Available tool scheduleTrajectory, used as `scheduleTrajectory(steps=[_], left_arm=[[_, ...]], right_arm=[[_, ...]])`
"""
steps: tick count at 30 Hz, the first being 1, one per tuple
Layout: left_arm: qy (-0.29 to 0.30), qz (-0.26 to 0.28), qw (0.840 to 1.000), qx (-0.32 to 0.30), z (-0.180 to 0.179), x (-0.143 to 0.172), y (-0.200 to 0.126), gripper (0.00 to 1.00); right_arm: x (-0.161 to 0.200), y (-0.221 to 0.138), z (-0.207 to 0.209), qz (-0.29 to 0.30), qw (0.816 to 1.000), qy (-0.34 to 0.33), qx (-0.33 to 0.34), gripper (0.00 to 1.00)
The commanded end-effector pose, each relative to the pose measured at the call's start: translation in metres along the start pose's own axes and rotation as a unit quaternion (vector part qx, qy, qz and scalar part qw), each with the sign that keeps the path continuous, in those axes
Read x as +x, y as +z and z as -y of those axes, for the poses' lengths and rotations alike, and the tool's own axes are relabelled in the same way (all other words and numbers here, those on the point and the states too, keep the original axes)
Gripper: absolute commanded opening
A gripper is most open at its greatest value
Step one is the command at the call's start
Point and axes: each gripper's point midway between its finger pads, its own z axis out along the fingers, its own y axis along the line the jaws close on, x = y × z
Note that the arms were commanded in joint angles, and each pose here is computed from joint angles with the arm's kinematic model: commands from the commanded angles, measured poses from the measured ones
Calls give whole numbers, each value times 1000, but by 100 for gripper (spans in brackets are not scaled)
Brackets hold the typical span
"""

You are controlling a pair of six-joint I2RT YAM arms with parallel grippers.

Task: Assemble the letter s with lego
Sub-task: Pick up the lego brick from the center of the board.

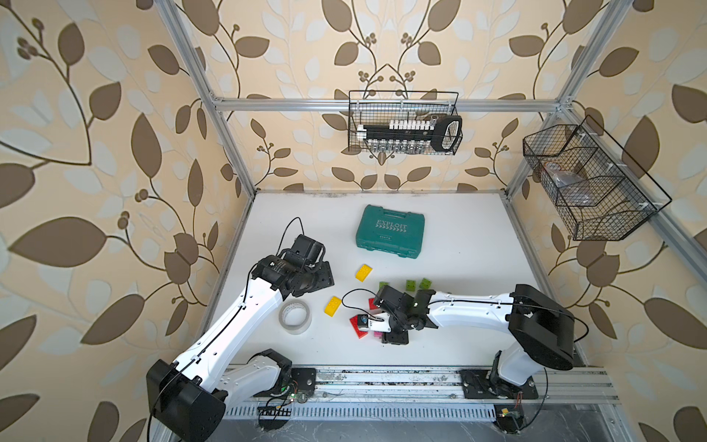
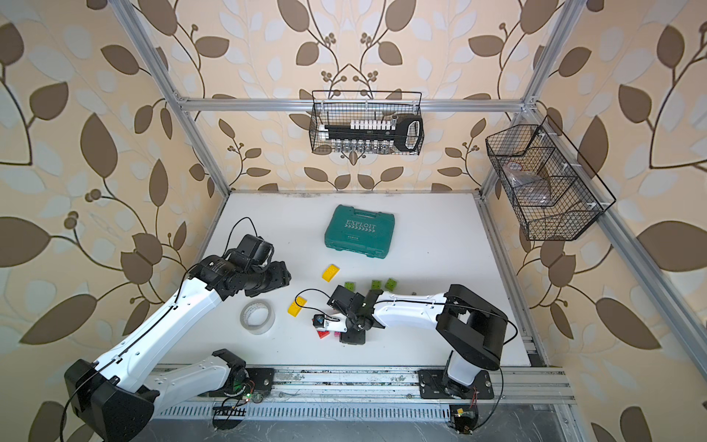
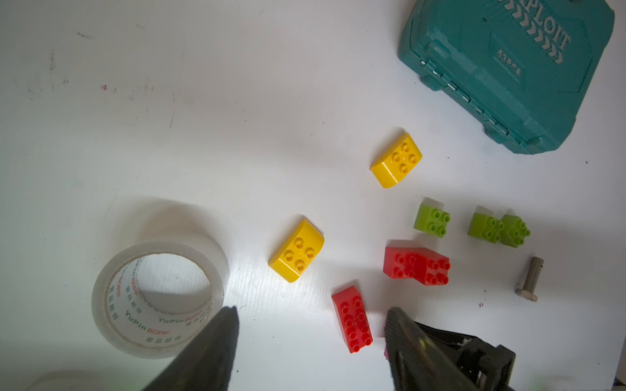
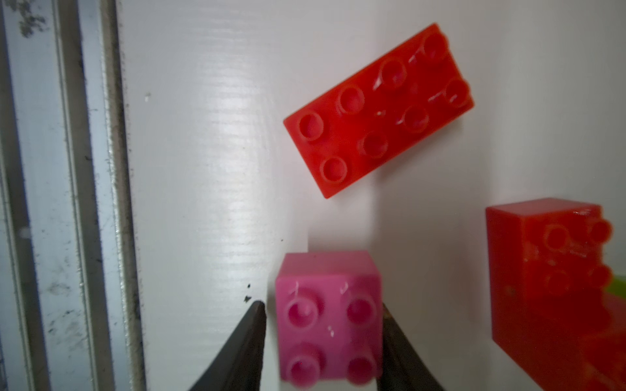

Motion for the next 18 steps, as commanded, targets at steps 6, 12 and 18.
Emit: scheduleTrajectory(steps=[6, 12, 18], left_arm=[[8, 11, 1000, 15, 5, -7, -8, 71], [7, 11, 1000, 14, 5, -8, -8, 71], [7, 10, 1000, 14, 5, -7, -8, 71]], right_arm=[[-13, -2, -1, 15, 1000, -7, -8, 41], [-14, -3, 0, 18, 1000, -10, -5, 38], [-16, -7, 2, 20, 1000, -12, 1, 31]])
